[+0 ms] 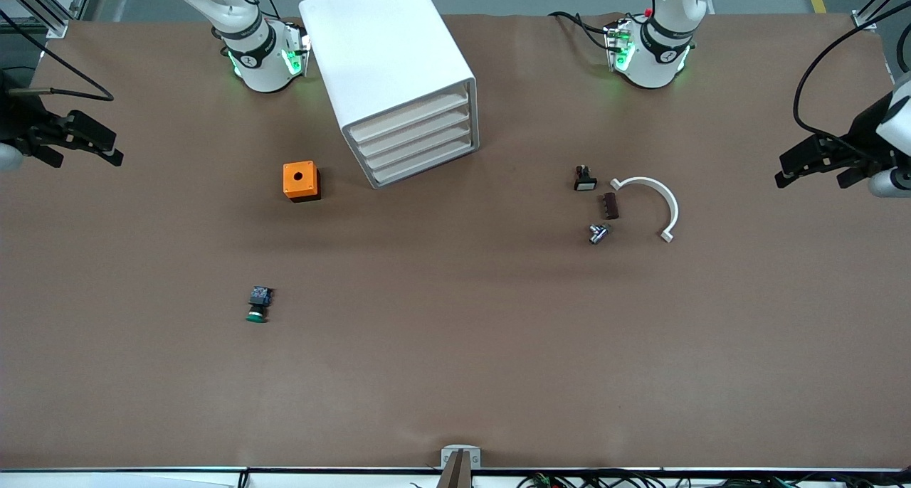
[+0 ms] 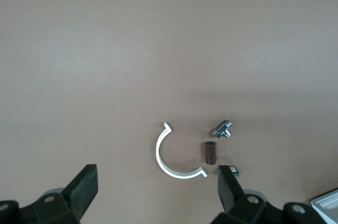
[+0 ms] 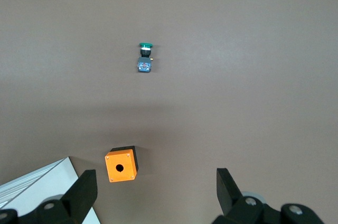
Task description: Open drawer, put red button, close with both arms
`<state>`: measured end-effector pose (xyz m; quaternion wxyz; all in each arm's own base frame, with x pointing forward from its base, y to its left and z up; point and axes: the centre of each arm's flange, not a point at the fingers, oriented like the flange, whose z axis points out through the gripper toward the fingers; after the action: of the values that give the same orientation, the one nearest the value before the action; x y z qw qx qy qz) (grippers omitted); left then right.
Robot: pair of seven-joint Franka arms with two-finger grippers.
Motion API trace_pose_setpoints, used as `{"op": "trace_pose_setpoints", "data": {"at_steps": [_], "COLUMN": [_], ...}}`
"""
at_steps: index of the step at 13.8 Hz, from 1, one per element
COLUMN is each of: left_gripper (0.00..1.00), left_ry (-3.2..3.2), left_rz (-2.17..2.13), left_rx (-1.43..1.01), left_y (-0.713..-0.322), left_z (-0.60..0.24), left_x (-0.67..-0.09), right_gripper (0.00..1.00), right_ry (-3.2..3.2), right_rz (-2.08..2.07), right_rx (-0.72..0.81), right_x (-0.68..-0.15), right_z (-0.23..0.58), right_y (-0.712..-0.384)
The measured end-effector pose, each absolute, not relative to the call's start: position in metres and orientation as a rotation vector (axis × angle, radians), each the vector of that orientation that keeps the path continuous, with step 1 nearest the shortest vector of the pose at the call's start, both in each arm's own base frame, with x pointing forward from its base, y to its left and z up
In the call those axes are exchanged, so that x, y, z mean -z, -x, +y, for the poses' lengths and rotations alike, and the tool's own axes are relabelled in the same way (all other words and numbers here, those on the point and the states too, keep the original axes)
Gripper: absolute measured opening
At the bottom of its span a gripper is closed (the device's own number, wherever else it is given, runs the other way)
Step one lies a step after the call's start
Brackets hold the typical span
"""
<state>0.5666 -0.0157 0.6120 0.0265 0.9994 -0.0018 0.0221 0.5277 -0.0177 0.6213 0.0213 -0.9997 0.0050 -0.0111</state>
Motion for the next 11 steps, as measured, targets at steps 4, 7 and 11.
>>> {"op": "trace_pose_setpoints", "data": {"at_steps": [4,7,11], "left_gripper": [1.00,1.00,1.00], "left_ry": [-3.099,-3.100,-3.100], "left_rz": [-0.013,-0.021,-0.027], "left_rx": [-0.067,-0.069,-0.051], "left_y": [-0.5686,-0.5685,-0.5662], "left_z": [-0.0152,-0.0169,-0.0188], "left_x": [-0.6141,-0.6150,-0.6176], "right_gripper": [1.00,1.00,1.00], "right_ry": [3.103,3.105,3.104], "right_rz": [0.017,0.021,0.076], "right_rx": [0.039,0.038,0.036], "right_x": [-0.6216,-0.6214,-0.6210], "right_z": [-0.0188,-0.0196,-0.0205], "right_y": [-0.5279,-0.5278,-0.5278]}}
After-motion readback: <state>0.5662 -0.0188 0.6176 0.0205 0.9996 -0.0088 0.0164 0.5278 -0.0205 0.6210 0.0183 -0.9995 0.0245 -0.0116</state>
